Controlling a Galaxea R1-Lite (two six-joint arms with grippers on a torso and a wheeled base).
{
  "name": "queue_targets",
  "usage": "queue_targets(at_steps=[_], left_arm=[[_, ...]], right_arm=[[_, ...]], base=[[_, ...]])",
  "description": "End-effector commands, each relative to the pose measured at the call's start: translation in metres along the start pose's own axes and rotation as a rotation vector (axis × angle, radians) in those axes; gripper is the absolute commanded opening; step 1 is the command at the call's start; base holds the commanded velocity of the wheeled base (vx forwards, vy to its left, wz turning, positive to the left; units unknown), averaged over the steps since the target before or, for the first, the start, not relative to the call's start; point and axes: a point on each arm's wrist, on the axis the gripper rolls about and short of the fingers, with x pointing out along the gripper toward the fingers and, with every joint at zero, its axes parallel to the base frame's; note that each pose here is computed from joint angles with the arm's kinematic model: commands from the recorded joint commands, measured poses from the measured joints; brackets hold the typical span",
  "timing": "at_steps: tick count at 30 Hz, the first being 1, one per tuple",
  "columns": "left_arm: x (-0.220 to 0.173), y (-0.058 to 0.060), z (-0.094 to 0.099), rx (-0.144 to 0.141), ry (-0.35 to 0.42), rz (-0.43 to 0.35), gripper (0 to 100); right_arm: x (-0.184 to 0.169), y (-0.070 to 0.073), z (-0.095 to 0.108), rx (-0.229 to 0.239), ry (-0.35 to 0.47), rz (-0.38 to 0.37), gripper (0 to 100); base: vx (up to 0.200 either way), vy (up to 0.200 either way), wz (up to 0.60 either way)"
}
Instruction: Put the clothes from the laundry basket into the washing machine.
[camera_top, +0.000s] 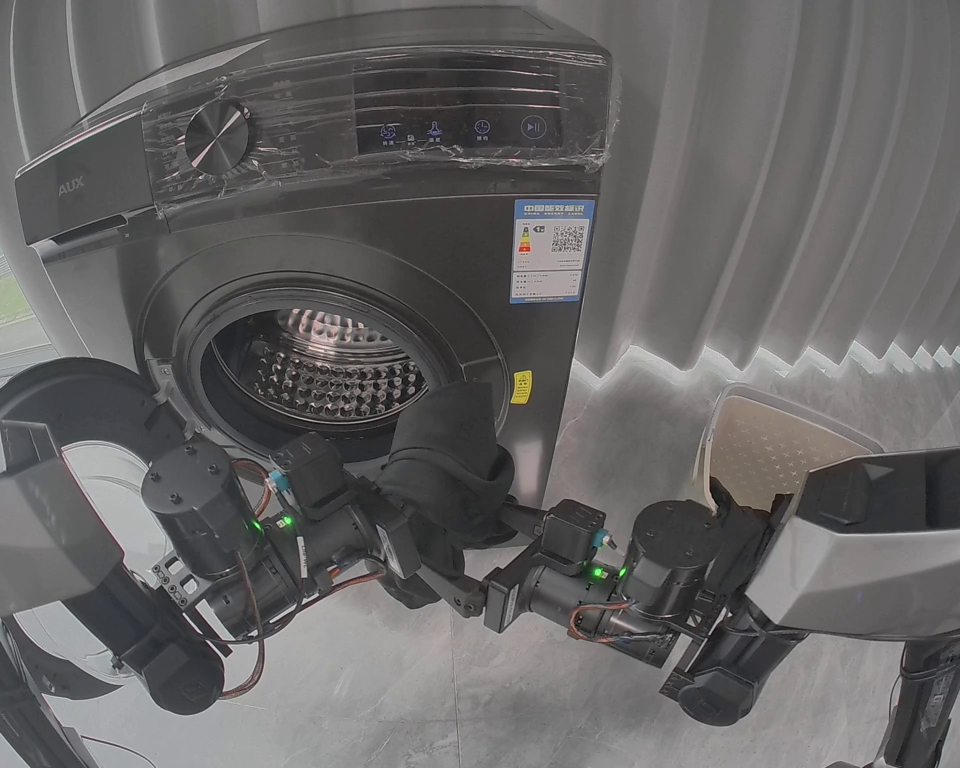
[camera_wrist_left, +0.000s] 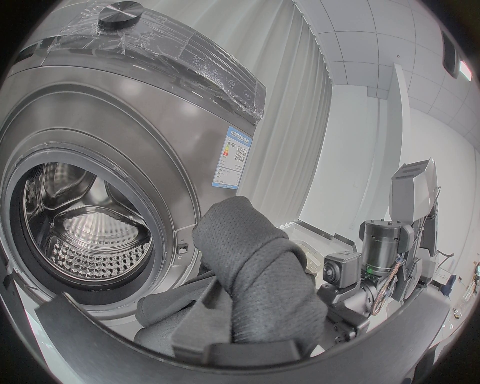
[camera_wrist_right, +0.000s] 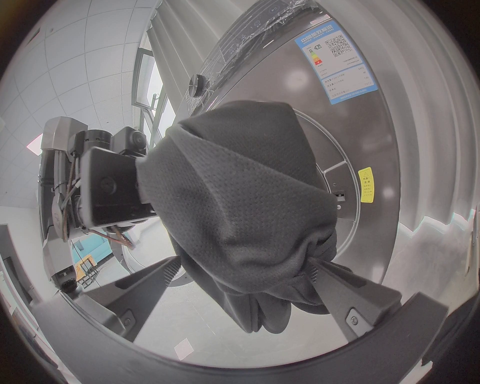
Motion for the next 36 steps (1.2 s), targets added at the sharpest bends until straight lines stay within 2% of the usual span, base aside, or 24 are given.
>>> queue_targets(at_steps=[1,7,10,13,22,23,36], left_arm=[[0.001,-0.001,0.0,0.0,-0.002,-0.001,0],[0.001,-0.003,-0.001,-0.004,0.0,-0.004,0],[0.001,-0.005,0.0,-0.016,-0.001,-0.01,0],[0.001,-0.006,-0.001,-0.017,-0.001,-0.013,0],[0.006,-0.004,-0.002,-0.019,-0.004,0.02,0],[0.006,-0.004,-0.002,-0.019,-0.004,0.023,0],[0.007,-0.003,-0.002,-0.023,-0.008,0.029,0]], right_arm=[[0.013,-0.004,-0.011,0.0,0.004,-0.002,100],[0.025,0.001,-0.011,-0.002,-0.025,0.026,100],[0.027,-0.001,-0.014,-0.001,-0.021,0.022,100],[0.031,-0.005,-0.016,0.0,-0.029,0.011,100],[0.037,-0.006,-0.012,-0.002,-0.056,0.007,100],[0.037,-0.006,-0.012,-0.002,-0.058,0.009,0],[0.032,0.004,-0.014,0.004,-0.042,0.017,0]], base=[[0.0,0.0,0.0],[0.0,0.0,0.0],[0.0,0.0,0.0],[0.0,0.0,0.0],[0.0,0.0,0.0],[0.0,0.0,0.0],[0.0,0.0,0.0]])
